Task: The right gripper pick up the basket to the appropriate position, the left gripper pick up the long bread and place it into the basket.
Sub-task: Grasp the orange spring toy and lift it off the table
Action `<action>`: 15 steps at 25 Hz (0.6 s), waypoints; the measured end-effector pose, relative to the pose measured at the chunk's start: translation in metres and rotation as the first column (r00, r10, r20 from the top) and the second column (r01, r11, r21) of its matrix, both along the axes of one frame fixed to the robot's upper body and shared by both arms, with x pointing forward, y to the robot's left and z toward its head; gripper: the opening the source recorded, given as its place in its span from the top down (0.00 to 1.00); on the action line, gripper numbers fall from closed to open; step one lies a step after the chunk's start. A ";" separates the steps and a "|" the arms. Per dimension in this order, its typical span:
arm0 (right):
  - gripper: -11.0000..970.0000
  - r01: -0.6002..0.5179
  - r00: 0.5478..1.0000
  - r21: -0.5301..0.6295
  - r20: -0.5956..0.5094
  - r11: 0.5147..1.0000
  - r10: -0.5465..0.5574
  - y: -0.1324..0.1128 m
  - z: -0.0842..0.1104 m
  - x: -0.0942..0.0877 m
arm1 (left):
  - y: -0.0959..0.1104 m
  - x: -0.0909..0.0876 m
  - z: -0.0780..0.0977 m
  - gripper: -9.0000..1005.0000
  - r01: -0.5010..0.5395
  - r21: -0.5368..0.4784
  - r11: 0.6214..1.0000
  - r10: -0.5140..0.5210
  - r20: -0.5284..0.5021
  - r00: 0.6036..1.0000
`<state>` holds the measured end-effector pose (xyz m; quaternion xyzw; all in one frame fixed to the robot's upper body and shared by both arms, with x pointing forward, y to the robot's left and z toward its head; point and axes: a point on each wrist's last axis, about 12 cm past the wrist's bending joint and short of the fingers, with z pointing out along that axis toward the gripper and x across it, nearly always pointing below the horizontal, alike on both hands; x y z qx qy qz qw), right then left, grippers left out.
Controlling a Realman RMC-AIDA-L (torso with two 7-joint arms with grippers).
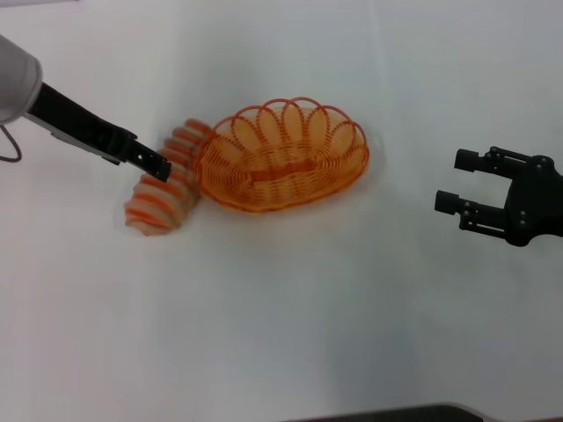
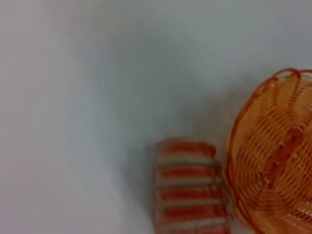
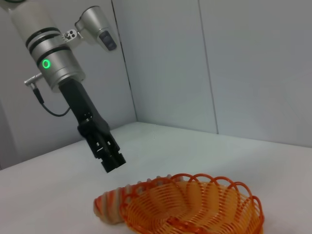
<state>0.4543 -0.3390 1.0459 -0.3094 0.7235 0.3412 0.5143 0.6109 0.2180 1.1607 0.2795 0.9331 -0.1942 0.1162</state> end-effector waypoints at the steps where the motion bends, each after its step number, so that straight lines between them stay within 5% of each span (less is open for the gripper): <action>1: 0.23 -0.001 1.000 -0.002 0.001 1.000 0.001 0.000 0.000 0.001 | -0.003 0.000 -0.001 0.16 0.004 0.013 1.000 -0.004 -0.003 1.000; 15: 0.23 -0.003 1.000 -0.006 -0.001 1.000 0.003 0.003 0.000 0.004 | -0.017 -0.005 -0.020 0.16 0.023 0.118 0.993 -0.025 0.018 1.000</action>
